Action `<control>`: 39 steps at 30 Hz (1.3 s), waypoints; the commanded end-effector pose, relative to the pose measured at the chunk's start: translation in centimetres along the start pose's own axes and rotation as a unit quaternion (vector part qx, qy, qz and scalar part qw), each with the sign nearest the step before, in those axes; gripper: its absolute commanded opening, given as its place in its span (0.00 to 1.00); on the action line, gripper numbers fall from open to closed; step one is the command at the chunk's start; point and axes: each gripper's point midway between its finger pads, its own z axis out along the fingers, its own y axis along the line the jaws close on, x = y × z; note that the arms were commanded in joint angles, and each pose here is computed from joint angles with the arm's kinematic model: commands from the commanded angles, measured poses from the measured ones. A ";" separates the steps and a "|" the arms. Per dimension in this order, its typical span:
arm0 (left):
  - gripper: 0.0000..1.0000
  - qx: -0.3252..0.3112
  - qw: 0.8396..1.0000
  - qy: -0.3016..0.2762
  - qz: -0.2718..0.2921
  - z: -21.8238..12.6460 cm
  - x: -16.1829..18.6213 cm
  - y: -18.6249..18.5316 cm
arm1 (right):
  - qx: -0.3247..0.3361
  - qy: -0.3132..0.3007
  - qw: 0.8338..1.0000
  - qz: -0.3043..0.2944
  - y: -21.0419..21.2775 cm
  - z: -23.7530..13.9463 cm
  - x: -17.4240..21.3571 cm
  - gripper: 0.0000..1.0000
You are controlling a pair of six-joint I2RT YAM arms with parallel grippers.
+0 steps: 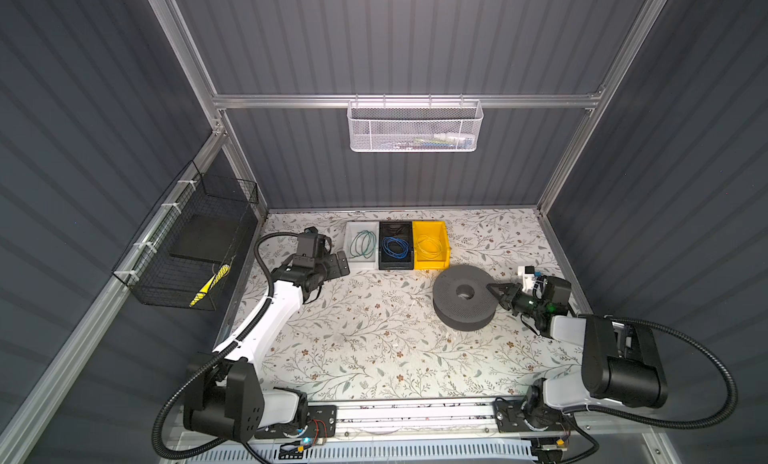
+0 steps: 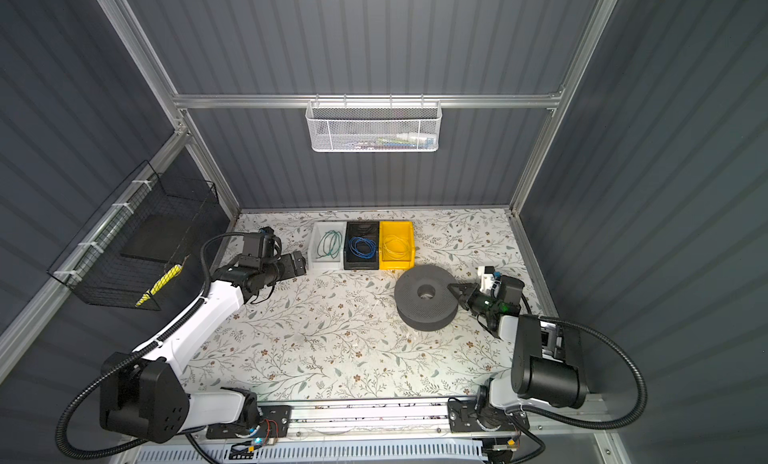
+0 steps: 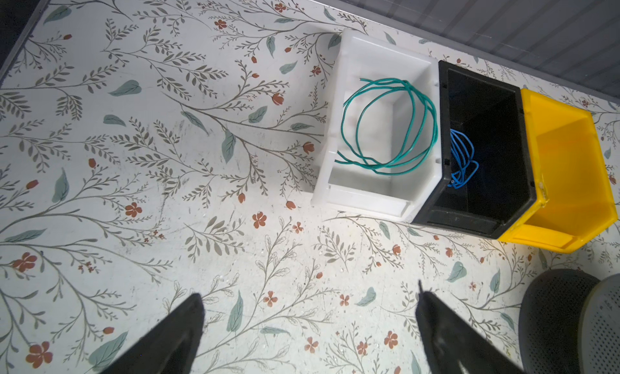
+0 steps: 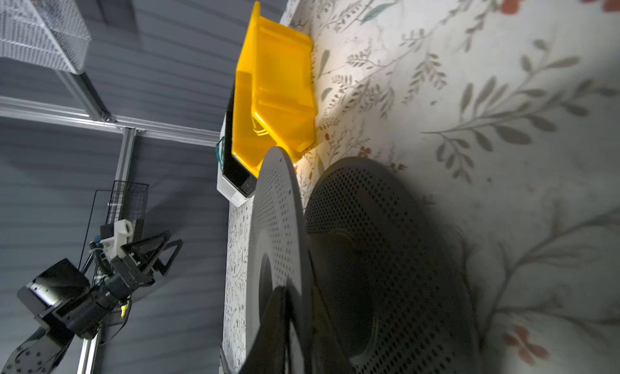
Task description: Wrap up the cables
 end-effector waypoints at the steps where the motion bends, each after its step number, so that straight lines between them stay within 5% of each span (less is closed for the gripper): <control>1: 1.00 0.002 1.000 -0.009 0.001 -1.1 -0.9 -0.1 | -0.010 0.008 1.000 -0.016 0.3 0.3 0.5 0.05; 14: 1.00 -0.007 1.000 -0.012 0.002 -1.2 -0.4 0.4 | -0.158 0.064 0.985 0.008 6.9 1.9 1.6 0.00; 23: 1.00 -0.012 1.000 -0.022 0.004 -2.1 -0.1 1.0 | -0.109 0.127 0.985 -0.035 12.1 4.7 5.8 0.00; 30: 1.00 -0.006 1.000 -0.031 0.003 -3.3 -0.3 0.9 | -0.140 0.184 0.973 -0.022 16.7 9.3 9.6 0.00; 39: 0.99 0.007 0.999 -0.033 -0.010 -4.7 0.2 0.8 | -0.138 0.197 0.970 -0.026 17.0 14.1 12.4 0.00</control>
